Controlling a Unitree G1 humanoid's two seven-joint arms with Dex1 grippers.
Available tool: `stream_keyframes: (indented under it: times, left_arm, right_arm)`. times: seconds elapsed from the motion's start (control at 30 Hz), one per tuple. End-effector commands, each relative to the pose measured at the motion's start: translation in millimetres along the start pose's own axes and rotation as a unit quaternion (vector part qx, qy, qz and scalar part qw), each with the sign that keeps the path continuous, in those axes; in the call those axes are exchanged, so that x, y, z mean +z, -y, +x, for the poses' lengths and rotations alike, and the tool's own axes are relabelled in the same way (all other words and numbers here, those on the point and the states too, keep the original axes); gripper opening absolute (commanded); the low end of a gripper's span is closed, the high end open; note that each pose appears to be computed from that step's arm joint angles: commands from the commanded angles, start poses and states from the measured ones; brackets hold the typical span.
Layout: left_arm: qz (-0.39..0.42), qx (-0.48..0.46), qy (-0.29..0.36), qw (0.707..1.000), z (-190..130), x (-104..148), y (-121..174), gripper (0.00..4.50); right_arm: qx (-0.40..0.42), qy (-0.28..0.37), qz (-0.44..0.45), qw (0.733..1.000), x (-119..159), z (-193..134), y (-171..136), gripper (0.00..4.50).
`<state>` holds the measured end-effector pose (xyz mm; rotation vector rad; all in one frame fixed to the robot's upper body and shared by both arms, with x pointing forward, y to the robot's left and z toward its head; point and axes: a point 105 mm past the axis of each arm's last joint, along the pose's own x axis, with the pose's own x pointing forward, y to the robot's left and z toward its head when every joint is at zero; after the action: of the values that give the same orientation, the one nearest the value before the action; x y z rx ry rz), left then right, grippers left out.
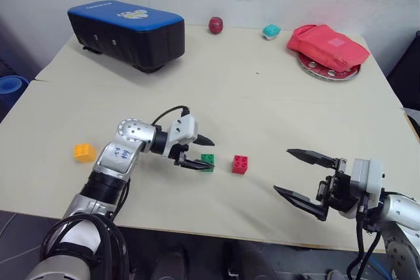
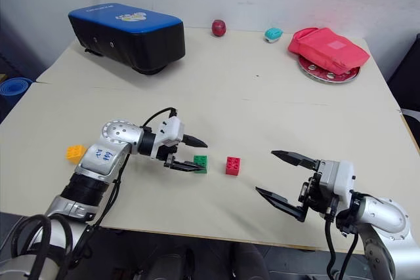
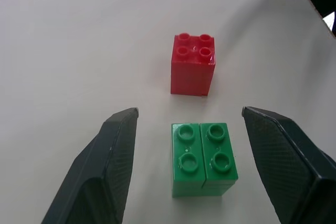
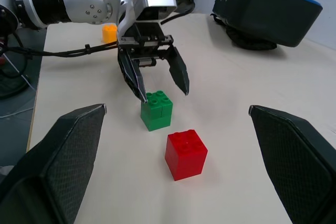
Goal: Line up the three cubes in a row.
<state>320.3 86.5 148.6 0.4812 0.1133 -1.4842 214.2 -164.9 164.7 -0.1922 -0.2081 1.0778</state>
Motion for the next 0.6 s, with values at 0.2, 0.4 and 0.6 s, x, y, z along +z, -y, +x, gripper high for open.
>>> stream_keyframes:
  times: [0.2, 0.4, 0.6]
  left_arm:
    - [0.009, 0.213, 0.053, 0.976, -118, 1, 28, 3.86]
    - [-0.048, 0.438, 0.004, 0.898, -199, -36, 86, 4.47]
    - [-0.128, 0.616, -0.056, 0.775, -255, -71, 165, 4.47]
  right_arm:
    - [0.040, 0.051, -0.017, 0.998, 13, 17, 2, 4.50]
    - [0.087, 0.063, -0.026, 0.994, 11, 26, 0, 4.50]
    - [0.109, 0.069, -0.047, 0.991, 8, 29, 2, 4.50]
